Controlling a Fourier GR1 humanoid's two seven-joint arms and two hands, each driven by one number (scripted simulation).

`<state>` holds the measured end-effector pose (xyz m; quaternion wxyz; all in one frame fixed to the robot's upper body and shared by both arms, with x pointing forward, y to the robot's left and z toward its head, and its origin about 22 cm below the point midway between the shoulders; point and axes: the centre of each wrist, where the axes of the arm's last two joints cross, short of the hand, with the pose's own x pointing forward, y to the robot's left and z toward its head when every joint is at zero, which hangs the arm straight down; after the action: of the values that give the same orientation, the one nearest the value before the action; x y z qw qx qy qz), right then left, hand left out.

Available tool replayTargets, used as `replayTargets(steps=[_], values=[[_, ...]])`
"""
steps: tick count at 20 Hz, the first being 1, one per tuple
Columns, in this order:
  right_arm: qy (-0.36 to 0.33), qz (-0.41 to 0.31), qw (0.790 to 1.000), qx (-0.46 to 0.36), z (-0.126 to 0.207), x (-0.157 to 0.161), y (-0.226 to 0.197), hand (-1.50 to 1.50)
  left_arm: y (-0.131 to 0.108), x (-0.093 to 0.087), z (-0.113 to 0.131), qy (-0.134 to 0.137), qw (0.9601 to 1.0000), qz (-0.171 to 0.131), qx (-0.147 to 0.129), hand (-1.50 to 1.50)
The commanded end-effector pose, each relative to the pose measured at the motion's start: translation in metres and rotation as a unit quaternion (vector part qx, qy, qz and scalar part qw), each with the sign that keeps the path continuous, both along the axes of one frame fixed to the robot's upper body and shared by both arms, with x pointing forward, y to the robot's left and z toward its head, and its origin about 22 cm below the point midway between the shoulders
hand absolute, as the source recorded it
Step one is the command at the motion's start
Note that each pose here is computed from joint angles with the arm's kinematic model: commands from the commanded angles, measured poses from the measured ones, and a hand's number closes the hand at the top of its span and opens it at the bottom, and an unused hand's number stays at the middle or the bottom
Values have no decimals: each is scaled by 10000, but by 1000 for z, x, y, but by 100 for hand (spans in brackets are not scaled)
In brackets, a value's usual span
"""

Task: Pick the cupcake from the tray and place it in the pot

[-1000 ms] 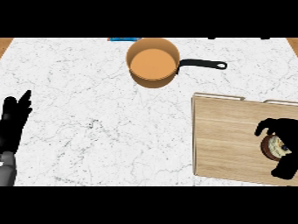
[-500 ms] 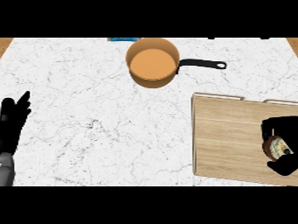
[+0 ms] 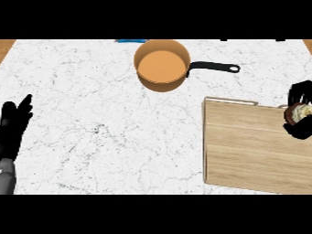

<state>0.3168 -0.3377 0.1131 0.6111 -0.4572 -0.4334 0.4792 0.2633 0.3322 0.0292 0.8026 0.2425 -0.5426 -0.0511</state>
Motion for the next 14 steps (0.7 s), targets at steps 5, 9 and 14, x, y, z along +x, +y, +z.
replayTargets(steps=[5,9,14], values=[[-1729,-199,9833,540,68,8,14,150,15,2,3,-23,9999,106,-13,0],[-2847,359,9536,907,114,-6,45,150,-9,6,3,49,9999,64,59,0],[-3781,763,9121,1391,165,-21,65,150,1,3,-4,39,9999,70,-87,0]])
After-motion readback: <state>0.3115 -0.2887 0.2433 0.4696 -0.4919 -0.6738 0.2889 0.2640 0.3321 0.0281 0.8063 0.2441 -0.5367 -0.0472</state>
